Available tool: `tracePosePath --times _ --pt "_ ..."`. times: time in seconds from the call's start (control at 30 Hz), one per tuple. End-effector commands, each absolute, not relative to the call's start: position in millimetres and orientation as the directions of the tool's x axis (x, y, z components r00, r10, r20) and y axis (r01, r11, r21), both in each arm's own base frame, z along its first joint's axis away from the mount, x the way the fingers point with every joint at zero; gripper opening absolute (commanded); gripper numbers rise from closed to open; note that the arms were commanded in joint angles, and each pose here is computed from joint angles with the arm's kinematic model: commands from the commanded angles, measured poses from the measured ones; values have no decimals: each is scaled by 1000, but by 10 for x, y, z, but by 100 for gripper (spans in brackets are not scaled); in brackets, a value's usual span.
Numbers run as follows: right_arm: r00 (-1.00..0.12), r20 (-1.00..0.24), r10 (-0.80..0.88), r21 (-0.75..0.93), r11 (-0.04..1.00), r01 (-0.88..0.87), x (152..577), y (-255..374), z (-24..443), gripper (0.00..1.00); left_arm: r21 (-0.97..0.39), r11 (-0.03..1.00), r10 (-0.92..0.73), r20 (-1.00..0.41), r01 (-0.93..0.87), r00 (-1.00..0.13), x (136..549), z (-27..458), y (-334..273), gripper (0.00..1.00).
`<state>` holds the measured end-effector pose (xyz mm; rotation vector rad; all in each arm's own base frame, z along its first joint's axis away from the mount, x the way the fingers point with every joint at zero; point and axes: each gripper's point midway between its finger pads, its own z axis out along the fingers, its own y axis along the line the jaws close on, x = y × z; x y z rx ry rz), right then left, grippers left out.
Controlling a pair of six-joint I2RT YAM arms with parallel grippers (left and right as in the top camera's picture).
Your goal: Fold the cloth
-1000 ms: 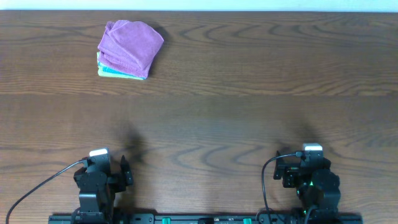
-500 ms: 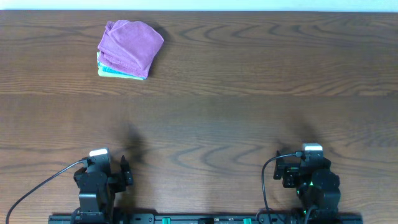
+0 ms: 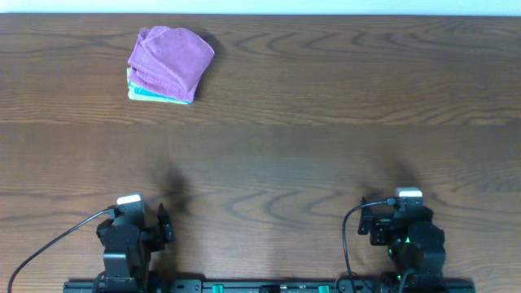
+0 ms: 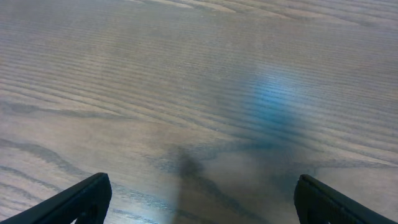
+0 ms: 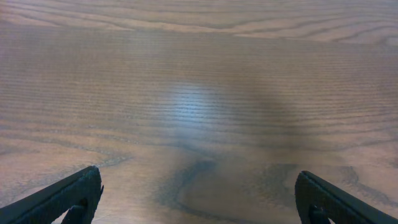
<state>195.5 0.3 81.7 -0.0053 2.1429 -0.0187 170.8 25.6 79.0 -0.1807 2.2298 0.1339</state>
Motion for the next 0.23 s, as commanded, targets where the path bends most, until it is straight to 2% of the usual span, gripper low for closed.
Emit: tracePosePath --times 0.0,0.2 --pt "-542 -840 -23 -25 1000 -4 1953 3 787 99 75 982 -63 -743 -176 -666 1598 636 294 95" --pt "-542 -840 -24 -26 1000 -4 1953 3 785 99 75 982 -63 -743 -176 -666 1598 636 294 95"
